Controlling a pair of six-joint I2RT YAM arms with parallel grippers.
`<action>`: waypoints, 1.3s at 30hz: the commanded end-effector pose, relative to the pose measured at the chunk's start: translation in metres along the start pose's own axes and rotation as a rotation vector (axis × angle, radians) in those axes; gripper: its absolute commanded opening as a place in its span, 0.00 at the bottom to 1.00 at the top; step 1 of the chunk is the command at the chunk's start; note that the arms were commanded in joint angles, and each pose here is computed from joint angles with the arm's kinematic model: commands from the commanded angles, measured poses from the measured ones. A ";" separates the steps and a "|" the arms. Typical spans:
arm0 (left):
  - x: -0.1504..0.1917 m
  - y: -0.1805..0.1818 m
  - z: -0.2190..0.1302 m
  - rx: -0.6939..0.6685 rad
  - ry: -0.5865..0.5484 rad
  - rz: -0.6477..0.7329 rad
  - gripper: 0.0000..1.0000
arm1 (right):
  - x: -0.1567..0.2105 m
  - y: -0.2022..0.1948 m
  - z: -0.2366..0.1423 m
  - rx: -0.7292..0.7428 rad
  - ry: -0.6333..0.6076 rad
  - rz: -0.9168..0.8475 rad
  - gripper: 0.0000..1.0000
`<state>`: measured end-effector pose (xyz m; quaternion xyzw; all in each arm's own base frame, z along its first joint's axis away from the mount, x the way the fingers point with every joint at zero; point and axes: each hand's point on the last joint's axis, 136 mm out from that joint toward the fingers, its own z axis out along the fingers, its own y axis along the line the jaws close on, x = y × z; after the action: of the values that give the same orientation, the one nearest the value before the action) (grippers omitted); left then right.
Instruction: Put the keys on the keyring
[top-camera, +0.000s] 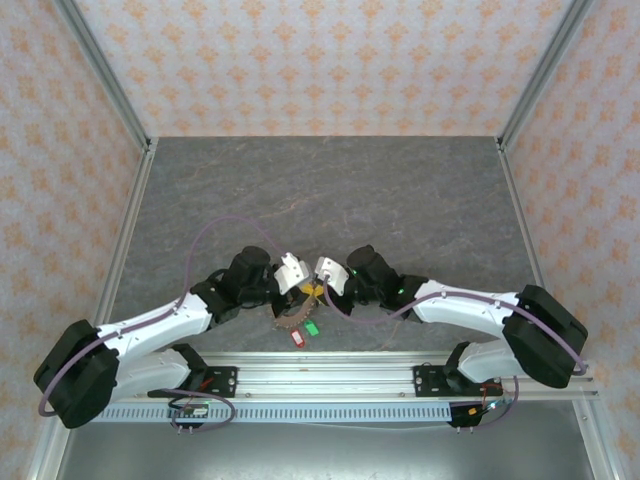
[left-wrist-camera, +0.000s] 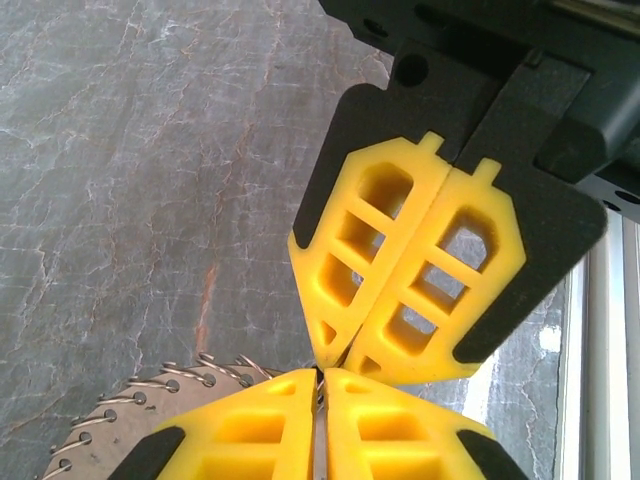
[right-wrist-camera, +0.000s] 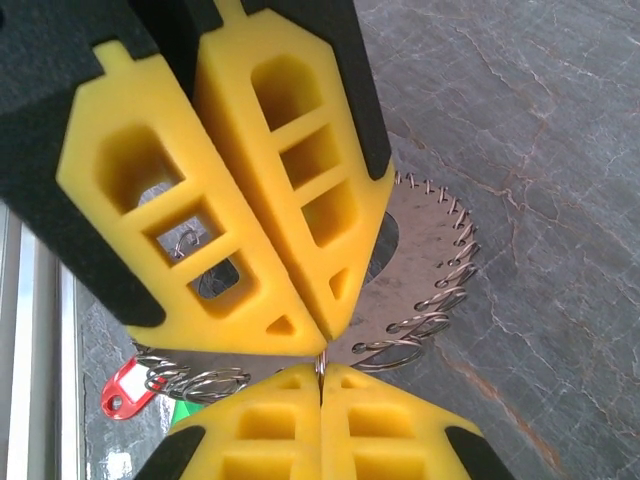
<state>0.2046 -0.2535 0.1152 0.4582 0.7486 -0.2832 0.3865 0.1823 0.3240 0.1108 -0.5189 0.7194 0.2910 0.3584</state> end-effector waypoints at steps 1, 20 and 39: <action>-0.001 -0.010 -0.004 0.028 -0.046 0.042 0.12 | -0.024 0.010 -0.007 -0.035 -0.103 -0.053 0.00; -0.002 -0.010 -0.011 0.038 -0.092 0.062 0.14 | -0.029 0.025 -0.010 -0.108 -0.160 -0.141 0.00; -0.009 -0.014 -0.009 0.075 -0.103 0.088 0.04 | -0.037 0.023 -0.014 -0.088 -0.211 -0.148 0.00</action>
<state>0.1847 -0.2492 0.1059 0.4803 0.7217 -0.3108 0.3898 0.1671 0.3275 0.1162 -0.5530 0.6685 0.3179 0.3823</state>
